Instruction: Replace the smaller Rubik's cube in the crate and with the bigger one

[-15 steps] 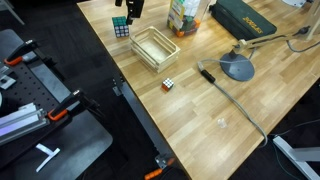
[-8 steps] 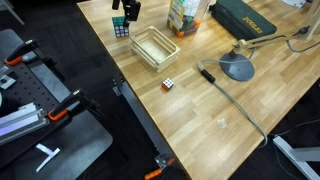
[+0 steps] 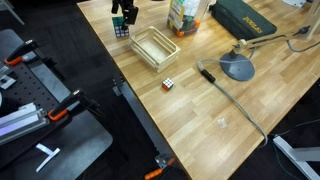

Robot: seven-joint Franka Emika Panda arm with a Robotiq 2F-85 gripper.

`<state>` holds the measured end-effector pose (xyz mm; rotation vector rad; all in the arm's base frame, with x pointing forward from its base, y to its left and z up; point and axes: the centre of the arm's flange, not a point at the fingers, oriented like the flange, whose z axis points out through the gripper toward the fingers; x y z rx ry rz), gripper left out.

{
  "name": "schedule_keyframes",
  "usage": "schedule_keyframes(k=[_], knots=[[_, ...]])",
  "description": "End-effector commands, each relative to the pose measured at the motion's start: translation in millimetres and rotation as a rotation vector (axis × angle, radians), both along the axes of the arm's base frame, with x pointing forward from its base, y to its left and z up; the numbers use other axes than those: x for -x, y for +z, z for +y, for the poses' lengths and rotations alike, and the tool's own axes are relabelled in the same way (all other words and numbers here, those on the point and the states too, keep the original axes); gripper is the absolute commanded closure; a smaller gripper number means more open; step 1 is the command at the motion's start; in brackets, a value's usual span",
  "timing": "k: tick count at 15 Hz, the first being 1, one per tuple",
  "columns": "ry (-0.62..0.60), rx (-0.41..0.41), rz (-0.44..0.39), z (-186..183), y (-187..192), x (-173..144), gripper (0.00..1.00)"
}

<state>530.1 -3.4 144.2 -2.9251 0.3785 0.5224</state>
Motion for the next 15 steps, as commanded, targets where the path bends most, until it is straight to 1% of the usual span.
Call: schedule_keyframes(k=[1,2,3,4,5,6,7,11,15], knots=[[-0.018,-0.01,0.015,1.4,-7.9,-5.6,0.0],[-0.014,-0.015,0.017,2.2,-10.2,-6.1,0.0],[-0.011,-0.02,0.02,4.0,-12.8,-6.9,0.07],[-0.008,-0.018,0.021,5.6,-15.1,-8.0,0.28],[-0.004,-0.021,0.023,6.9,-16.9,-8.5,0.31],[0.001,-0.025,0.023,8.2,-16.8,-9.4,0.32],[0.004,-0.024,0.024,9.0,-16.8,-10.3,0.38],[0.019,-0.023,0.01,8.6,-11.6,-11.4,0.67],[0.086,-0.032,-0.055,15.9,9.7,-4.8,0.88]])
